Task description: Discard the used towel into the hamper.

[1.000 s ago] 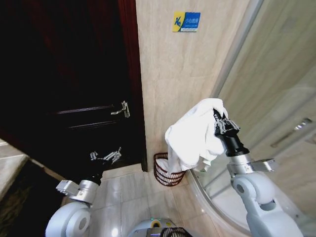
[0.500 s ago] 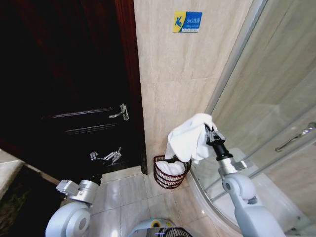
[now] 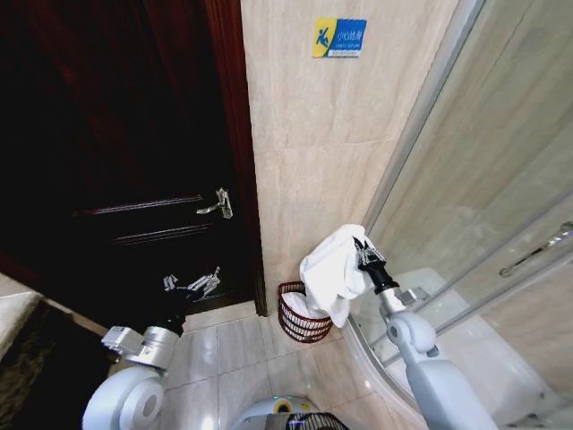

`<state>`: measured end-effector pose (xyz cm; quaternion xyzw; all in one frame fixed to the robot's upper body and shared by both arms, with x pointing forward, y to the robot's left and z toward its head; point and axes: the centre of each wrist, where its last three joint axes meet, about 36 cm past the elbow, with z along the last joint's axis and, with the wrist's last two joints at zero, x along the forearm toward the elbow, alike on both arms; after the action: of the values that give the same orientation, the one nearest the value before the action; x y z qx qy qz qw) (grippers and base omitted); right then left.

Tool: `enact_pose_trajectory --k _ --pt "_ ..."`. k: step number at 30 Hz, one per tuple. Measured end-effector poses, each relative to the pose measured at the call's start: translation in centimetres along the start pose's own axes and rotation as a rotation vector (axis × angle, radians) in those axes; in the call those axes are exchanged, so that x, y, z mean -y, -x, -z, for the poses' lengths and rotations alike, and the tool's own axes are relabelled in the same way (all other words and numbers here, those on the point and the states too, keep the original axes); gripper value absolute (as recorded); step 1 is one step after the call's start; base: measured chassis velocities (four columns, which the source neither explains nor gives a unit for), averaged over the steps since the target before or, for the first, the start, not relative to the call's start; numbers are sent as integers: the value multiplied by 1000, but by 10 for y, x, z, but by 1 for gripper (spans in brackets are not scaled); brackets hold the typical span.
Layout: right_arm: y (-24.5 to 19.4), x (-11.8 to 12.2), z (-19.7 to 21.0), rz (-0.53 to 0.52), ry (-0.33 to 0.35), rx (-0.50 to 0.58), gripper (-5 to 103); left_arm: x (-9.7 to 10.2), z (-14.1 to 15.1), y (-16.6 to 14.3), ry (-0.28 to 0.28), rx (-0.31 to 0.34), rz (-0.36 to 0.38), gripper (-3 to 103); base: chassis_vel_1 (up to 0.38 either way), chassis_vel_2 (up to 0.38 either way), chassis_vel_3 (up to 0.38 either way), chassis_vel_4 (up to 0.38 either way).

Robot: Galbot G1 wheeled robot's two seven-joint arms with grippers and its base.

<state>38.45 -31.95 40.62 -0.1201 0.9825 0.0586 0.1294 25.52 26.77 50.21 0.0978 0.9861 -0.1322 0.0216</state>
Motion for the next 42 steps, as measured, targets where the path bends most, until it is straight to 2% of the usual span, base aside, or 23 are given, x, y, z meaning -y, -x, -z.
enact_pose_trajectory --k 8,18,28,34,42 --pt "-30 -6 10 -11 4 9 6 0 0 0 0 0 0 100 0 0 0 0" --pt "-32 -19 31 14 0 65 6 0 0 0 0 0 0 100 0 0 0 0" --pt "-32 -16 35 11 -9 68 6 0 0 0 0 0 0 100 0 0 0 0" --pt "-27 -9 5 -1 16 -2 6 0 0 0 0 0 0 100 0 0 0 0" --pt "-9 8 -38 -3 10 -95 6 0 0 0 0 0 0 100 0 0 0 0"
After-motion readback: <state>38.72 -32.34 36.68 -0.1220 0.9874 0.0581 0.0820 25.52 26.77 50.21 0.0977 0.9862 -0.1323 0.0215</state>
